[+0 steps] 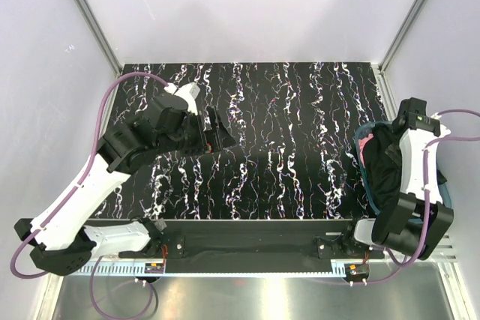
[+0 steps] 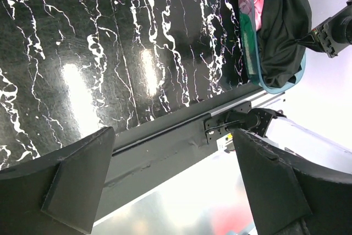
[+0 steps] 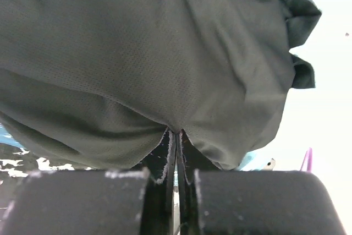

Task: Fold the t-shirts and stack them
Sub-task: Grab the tshirt from the pile, then move the tshirt to the center of the board

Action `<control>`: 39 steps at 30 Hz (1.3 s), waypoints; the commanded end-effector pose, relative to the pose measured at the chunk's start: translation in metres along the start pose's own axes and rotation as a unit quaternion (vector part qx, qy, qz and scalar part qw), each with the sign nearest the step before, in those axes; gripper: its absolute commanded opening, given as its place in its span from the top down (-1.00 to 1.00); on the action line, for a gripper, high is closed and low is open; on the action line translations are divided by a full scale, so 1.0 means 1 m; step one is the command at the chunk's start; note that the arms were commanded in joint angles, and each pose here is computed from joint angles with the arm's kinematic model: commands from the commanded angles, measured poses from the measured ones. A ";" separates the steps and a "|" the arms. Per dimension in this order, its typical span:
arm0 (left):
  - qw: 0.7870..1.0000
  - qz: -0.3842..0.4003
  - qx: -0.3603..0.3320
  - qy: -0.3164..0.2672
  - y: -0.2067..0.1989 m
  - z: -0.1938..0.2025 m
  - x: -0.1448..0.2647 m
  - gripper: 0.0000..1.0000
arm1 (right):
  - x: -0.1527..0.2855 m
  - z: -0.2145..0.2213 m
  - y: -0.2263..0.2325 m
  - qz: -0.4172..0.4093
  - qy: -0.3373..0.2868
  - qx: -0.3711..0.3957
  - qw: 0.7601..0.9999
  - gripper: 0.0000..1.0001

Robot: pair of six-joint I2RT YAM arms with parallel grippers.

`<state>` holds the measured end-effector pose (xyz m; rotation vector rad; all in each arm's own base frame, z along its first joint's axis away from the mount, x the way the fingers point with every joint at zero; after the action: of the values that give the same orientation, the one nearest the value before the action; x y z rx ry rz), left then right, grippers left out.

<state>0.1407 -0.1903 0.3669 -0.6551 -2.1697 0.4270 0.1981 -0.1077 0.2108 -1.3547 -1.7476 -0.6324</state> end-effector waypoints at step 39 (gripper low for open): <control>0.942 -0.283 0.178 -0.026 0.163 0.001 -0.039 -0.79 | 0.165 0.242 0.162 -0.455 0.301 0.392 0.741 0.33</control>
<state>0.2009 -0.0894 0.2743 0.1141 -2.1304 0.5958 0.2494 0.2132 0.1710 0.1484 -1.5285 -0.6485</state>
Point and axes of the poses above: each gripper's point midway between its finger pads, its own x axis back along the fingers, its own y axis along the line the jaws close on, z = x × y, the point moved 7 cm from there along x, back along the fingers, and after that the axes turned 9 degrees about -x, right-handed, at the moved point
